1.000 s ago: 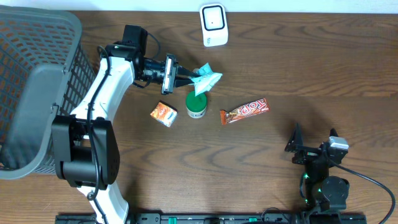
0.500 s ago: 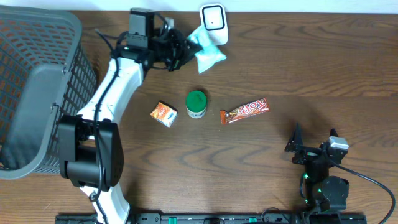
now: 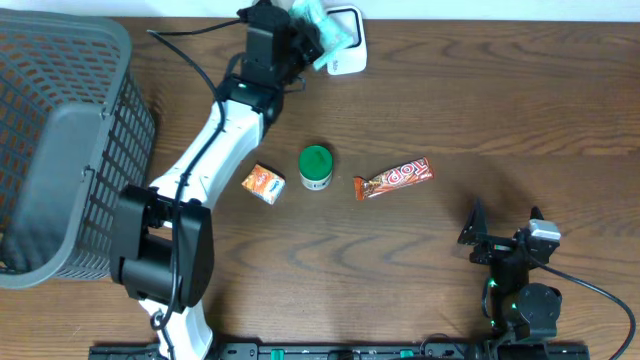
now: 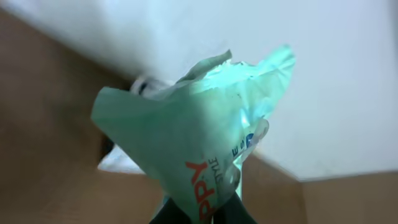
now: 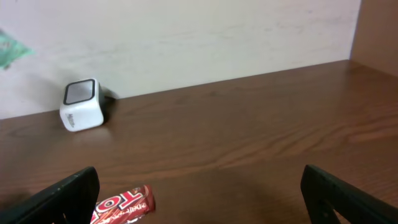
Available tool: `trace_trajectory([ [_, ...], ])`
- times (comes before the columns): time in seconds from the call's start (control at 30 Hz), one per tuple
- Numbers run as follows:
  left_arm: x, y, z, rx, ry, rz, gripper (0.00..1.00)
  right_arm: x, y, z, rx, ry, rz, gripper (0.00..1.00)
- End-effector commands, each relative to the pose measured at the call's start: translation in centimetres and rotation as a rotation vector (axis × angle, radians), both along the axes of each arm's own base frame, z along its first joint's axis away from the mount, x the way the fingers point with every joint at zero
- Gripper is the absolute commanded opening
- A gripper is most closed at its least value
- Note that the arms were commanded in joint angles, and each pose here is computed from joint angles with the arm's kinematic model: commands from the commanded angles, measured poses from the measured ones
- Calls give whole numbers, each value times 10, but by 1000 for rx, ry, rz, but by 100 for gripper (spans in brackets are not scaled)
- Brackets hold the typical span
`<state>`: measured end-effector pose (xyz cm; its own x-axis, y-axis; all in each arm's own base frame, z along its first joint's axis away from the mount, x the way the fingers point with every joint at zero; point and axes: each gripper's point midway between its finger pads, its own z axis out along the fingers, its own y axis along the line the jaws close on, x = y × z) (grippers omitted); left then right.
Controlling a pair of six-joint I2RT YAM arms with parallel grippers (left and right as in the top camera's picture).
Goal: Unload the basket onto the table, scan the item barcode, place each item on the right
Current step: 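Hold the wipes pack against the scanner face with the left gripper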
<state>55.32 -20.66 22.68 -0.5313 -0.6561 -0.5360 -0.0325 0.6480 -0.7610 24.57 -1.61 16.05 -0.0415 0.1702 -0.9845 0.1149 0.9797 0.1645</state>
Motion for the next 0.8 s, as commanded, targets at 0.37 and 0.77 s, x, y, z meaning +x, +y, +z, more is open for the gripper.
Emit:
trace_trajectory([
  [0.37,72,15,-86,-294,77,249,7,-1,-3,-1,-11,2,-17,99],
  [0.77,93,1,-87,-355,65,258,7,-1,-3,-1,-11,2,-17,99],
])
